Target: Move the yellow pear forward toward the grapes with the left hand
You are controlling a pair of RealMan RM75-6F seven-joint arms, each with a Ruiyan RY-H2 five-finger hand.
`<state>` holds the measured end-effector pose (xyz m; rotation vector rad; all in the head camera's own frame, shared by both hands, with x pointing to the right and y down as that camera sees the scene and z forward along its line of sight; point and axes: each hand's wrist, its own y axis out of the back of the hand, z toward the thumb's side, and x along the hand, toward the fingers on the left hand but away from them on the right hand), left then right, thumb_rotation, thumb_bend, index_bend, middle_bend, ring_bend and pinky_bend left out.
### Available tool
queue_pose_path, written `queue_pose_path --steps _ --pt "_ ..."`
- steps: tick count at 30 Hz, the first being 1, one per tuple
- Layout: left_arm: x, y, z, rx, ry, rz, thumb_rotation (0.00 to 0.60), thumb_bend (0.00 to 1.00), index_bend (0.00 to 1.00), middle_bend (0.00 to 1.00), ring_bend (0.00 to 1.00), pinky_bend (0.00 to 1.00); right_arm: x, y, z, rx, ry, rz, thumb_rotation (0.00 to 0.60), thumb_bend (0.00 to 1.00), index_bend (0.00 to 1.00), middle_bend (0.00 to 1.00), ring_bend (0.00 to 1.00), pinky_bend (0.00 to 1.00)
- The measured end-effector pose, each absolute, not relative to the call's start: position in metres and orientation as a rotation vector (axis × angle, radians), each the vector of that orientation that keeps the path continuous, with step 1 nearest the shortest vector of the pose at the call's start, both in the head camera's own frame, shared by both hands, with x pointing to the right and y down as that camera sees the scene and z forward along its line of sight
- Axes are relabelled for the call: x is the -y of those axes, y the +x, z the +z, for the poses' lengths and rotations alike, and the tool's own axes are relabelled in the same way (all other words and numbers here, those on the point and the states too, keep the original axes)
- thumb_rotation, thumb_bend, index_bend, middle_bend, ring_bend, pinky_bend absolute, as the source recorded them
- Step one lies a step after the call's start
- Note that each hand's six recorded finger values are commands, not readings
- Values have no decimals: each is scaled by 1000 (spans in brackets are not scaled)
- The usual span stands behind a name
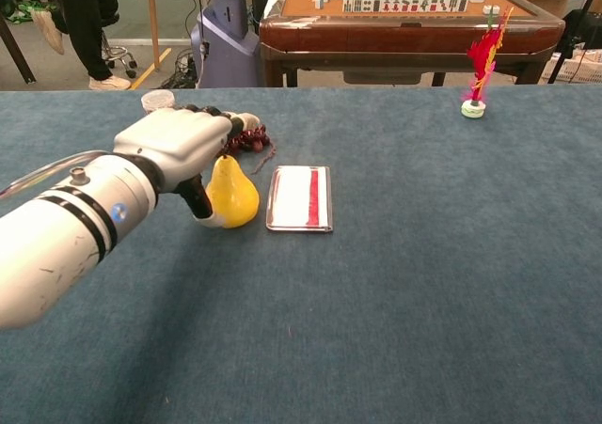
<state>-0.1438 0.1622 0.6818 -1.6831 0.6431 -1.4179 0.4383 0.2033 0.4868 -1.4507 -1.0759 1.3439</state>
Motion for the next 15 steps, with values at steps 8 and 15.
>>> queue_pose_path --steps 8,15 --pt "-164 -135 686 -616 -1710 -1426 600 0 0 0 0 0 -203 439 485 1082 -1448 1342 600 104 458 303 215 326" --pt "-161 -130 692 -620 -1685 -1429 600 0 0 0 0 0 -203 440 484 1087 -1446 1340 600 104 458 304 215 326"
